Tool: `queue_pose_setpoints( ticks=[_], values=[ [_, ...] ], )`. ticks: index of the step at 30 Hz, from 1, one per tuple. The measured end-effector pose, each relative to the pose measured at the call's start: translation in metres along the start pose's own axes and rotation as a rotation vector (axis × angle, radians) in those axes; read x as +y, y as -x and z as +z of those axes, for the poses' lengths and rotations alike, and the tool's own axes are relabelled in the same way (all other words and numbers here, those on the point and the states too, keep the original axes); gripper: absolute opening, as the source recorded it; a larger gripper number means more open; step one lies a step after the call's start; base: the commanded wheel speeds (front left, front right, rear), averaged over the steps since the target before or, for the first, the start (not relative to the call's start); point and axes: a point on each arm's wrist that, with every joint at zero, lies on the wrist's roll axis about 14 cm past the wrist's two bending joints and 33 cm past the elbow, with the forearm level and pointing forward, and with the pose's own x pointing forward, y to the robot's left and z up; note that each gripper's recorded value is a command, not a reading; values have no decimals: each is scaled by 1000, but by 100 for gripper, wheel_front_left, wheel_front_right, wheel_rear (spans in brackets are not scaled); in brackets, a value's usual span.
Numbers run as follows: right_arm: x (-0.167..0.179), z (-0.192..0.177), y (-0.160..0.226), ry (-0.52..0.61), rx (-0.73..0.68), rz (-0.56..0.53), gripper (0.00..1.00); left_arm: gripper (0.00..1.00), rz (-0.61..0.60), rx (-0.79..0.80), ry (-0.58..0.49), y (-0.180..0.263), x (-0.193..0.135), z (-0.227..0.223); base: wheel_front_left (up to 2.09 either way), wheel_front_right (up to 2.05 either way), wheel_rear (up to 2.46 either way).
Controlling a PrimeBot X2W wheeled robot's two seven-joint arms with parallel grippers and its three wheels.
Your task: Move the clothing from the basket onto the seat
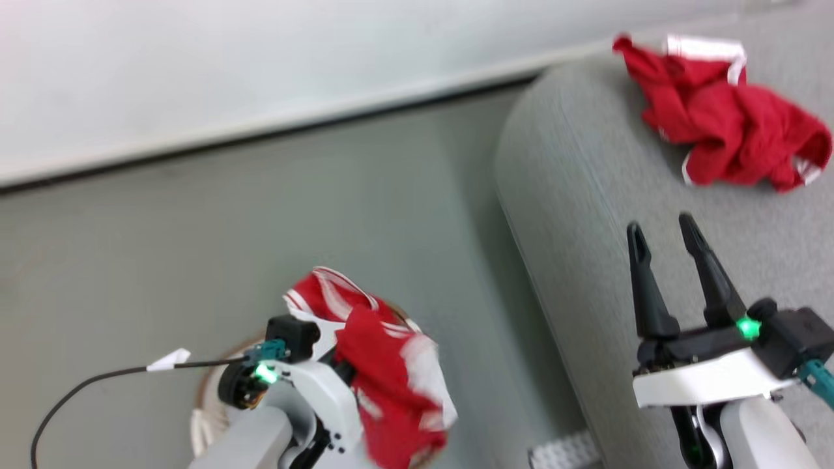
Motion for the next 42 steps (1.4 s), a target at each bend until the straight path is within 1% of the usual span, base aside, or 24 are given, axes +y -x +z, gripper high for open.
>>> queue_pose_setpoints(
  ticks=[3,7,14,22,29,34,42],
  values=[
    [6,9,9,-11,-17,17,100,0,9,-110,-10,13,-6,37,0,0,0],
    [19,17,18,-33,-38,51,100,0,40,-224,-53,37,-9,74,0,0,0],
    [41,28,30,-56,-64,110,100,0,59,-432,-110,74,-26,140,0,0,0],
    [65,30,36,-83,-66,177,100,0,70,-596,-199,110,-39,207,0,0,0],
    [80,22,34,-100,-42,218,100,0,72,-714,-256,134,-46,265,0,0,0],
    [91,13,34,-109,-17,244,100,0,74,-758,-280,143,-49,287,0,0,0],
    [105,3,35,-128,15,279,100,0,83,-744,-273,140,-45,285,0,0,0]
  ],
)
